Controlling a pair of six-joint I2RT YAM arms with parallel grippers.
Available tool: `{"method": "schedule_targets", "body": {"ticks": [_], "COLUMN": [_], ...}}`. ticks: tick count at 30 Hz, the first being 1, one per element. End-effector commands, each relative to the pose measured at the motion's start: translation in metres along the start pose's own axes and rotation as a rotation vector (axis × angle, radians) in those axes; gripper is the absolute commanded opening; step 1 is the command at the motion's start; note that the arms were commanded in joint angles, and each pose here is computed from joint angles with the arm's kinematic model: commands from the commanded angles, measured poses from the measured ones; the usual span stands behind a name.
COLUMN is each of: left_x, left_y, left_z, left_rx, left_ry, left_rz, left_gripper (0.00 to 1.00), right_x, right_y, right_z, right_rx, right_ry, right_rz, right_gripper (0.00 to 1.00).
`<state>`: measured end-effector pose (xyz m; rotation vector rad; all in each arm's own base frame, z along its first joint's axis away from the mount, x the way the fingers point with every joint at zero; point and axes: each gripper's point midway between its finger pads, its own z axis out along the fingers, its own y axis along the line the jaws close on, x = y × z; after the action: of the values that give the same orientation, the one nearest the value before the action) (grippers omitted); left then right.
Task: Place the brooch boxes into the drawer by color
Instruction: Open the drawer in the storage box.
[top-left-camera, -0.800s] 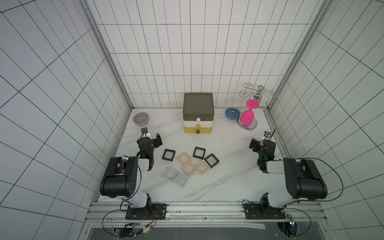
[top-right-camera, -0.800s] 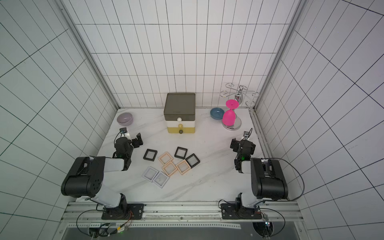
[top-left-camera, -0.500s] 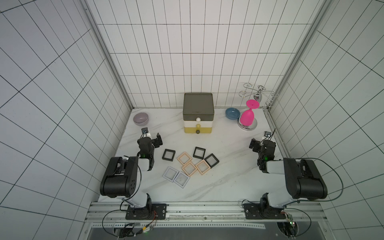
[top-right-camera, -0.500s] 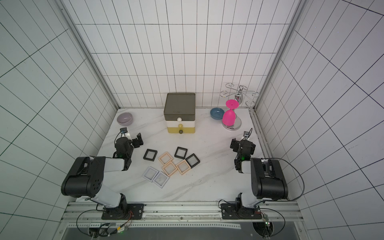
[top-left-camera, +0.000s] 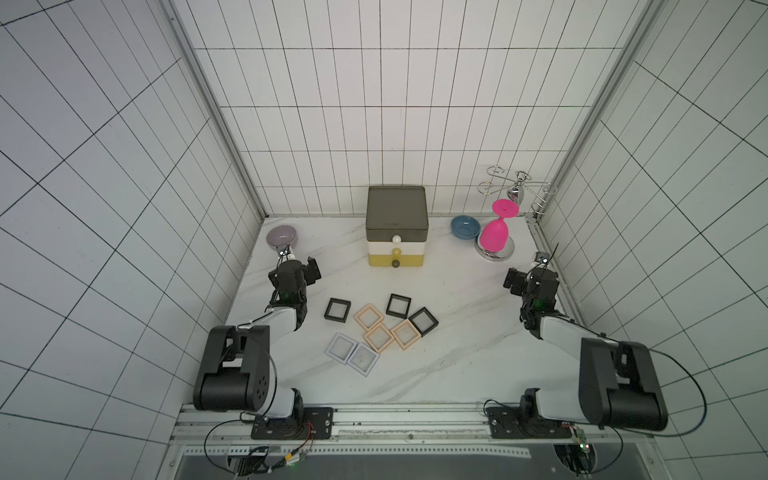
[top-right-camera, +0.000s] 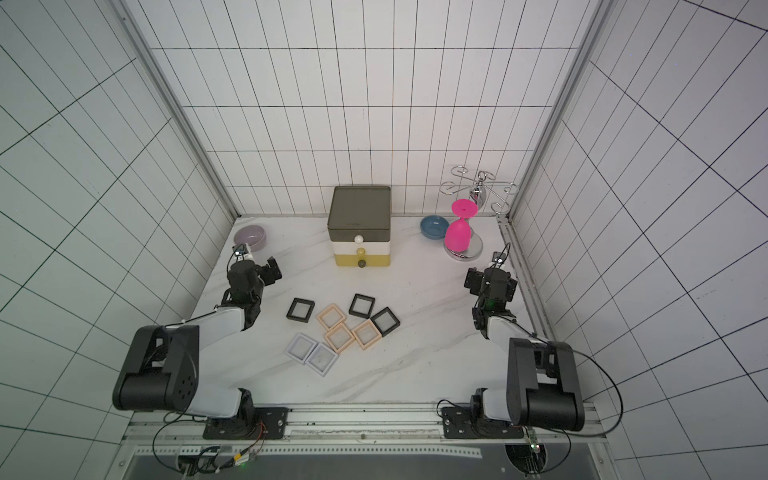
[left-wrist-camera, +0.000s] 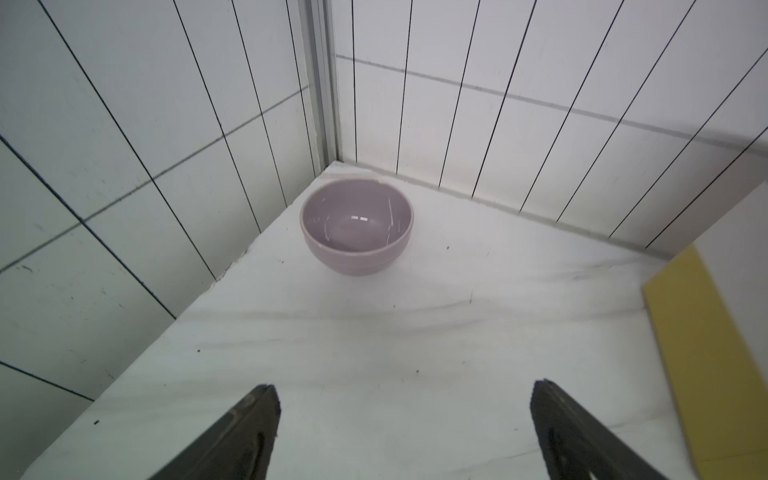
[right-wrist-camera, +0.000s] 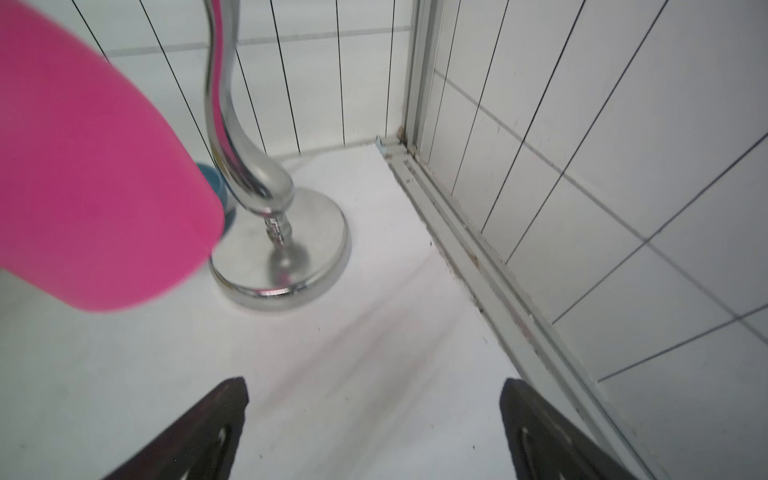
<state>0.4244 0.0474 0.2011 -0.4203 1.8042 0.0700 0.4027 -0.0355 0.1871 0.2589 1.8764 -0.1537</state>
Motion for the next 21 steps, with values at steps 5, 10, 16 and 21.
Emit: {"method": "schedule_targets", "body": {"ticks": [5,10,16,21], "left_x": [-0.042,-0.066,-0.064,-0.050], "left_y": [-0.054,-0.073,-0.082,-0.065], "left_z": [-0.062,-0.112,-0.143,-0.148], "left_rx": [0.299,0.456,0.627,0.628], "left_ry": [0.115,0.132,0.197,0.224], "left_rz": [-0.126,-0.095,-0.192,-0.253], "left_gripper": [0.99,0.98,0.98,0.99], "right_x": [-0.076,-0.089,-0.068,-0.058], "right_y": [0.085,0.164,0.255,0.306], "right_z": [-0.051,-0.108,-0.137,-0.140], "right_rx": [-0.232,-0.550,-0.819,-0.949], "right_ry": [0.110,0.152,0.323,0.415], "right_rz": [0.008,0.156,0.327,0.478], "right_gripper": [0.99,0.99,0.99,0.92]}}
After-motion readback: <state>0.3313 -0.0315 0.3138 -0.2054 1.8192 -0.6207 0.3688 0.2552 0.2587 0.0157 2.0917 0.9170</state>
